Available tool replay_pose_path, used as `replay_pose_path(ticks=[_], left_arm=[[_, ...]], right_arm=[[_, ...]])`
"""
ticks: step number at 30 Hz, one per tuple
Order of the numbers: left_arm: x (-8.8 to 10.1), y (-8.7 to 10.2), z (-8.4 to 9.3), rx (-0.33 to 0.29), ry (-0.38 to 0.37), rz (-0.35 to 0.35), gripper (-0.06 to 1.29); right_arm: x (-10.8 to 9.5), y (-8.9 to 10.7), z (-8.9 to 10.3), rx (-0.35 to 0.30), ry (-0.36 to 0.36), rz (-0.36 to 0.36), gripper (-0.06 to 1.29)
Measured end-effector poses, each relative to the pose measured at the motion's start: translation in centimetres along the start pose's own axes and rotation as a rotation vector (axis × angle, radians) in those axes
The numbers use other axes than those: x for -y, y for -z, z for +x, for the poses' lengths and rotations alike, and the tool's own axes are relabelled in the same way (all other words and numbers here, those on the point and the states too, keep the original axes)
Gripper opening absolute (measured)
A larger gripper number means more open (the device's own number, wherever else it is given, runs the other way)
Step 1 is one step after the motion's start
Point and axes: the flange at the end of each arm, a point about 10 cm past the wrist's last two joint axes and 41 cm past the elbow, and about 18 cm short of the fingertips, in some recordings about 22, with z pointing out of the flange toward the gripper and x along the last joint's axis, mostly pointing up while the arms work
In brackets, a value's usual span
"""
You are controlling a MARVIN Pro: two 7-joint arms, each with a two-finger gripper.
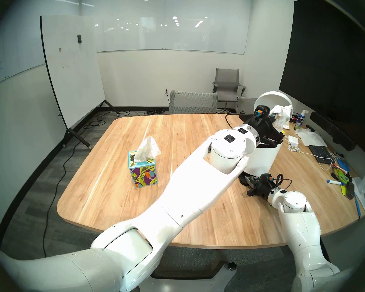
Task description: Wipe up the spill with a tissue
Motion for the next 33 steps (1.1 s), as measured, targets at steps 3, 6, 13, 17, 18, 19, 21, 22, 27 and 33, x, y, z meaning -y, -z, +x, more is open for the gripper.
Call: replay_pose_path(ticks=[3,6,13,17,18,19,21,22,27,33], left_arm=[[0.0,-0.6,-1.0,0.019,0.010,0.011,-0.02],[0.0,-1.1,-2.1,0.037,0.020,0.019,-0.02],[-0.4,-2.1,-3.9,0.062,0.038,0.034,-0.02],[-0.2,-2.8,-3.9,0.064,0.047,0.046,-0.02],[-0.1,-3.0,-3.9,0.062,0.049,0.049,-0.02],[0.0,-3.2,-3.7,0.059,0.051,0.053,-0.02],[0.2,-3.5,-3.3,0.052,0.054,0.059,-0.02],[0.3,-3.7,-3.1,0.047,0.056,0.063,-0.02],[0.6,-4.6,-2.6,0.037,0.060,0.074,-0.02],[0.5,-5.1,-3.7,0.048,0.064,0.078,-0.02]], right_arm=[[0.0,0.0,0.0,0.001,0.001,0.000,-0.02],[0.0,0.0,0.0,0.001,0.002,0.001,-0.02],[0.0,0.0,0.0,0.001,0.002,0.001,-0.02],[0.0,0.0,0.0,0.001,0.002,0.001,-0.02],[0.0,0.0,0.0,0.001,0.002,0.001,-0.02],[0.0,0.0,0.0,0.000,0.002,0.001,-0.02],[0.0,0.0,0.0,0.000,0.002,0.001,-0.02],[0.0,0.0,0.0,0.000,0.001,0.000,-0.02],[0.0,0.0,0.0,0.001,0.002,0.000,-0.02],[0.0,0.0,0.0,0.002,0.003,0.001,-0.02]])
